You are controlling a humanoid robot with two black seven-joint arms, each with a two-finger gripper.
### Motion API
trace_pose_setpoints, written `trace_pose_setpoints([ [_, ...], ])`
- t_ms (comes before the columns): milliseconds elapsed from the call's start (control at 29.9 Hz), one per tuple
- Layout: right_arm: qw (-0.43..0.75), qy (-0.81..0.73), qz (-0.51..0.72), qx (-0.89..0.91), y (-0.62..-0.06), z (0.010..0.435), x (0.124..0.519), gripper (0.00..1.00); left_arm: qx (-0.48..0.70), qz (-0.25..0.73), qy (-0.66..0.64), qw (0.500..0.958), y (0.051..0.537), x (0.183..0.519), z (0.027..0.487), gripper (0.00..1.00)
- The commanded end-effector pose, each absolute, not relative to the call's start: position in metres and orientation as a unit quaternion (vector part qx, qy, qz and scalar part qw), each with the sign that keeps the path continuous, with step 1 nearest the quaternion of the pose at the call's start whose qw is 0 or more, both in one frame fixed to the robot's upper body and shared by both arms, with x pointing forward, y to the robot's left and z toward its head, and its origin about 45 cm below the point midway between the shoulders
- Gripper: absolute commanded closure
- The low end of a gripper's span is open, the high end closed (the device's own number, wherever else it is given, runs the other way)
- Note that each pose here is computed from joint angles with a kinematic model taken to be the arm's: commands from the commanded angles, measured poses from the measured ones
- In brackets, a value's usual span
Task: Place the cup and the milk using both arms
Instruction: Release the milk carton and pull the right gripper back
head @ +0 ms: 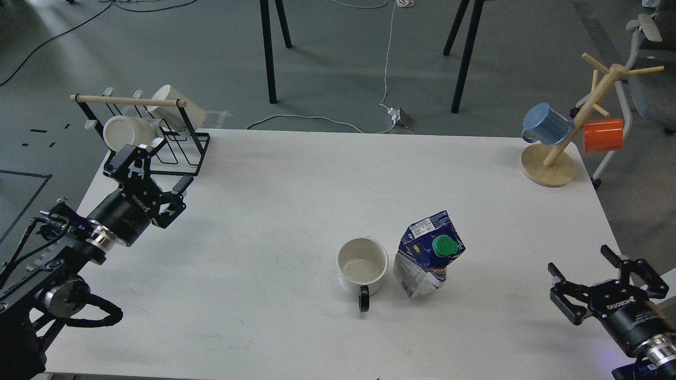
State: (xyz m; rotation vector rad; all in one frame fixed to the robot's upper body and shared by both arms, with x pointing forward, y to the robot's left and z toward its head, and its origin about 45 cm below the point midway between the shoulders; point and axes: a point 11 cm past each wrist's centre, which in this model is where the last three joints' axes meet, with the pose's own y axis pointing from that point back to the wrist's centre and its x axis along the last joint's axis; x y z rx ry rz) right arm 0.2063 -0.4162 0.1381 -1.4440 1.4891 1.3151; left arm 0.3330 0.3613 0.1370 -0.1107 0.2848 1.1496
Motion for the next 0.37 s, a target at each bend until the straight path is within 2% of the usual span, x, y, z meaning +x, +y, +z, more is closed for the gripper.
trace_pose_setpoints([
  [0, 0.362, 0.555, 0.441, -0.605, -0.430, 0.184, 0.264, 0.01, -0.052, 0.543, 0.131, 0.828, 0.365, 0.334, 0.140, 0.01],
  [167, 0.365, 0.545, 0.391, -0.646, -0.433, 0.220, 0.324, 0.01, -0.064, 0.564, 0.105, 0.817, 0.387, 0.343, 0.160, 0.01],
  [334, 0.363, 0.538, 0.377, -0.661, -0.429, 0.234, 0.348, 0.01, -0.061, 0.568, 0.097, 0.815, 0.395, 0.343, 0.165, 0.01],
])
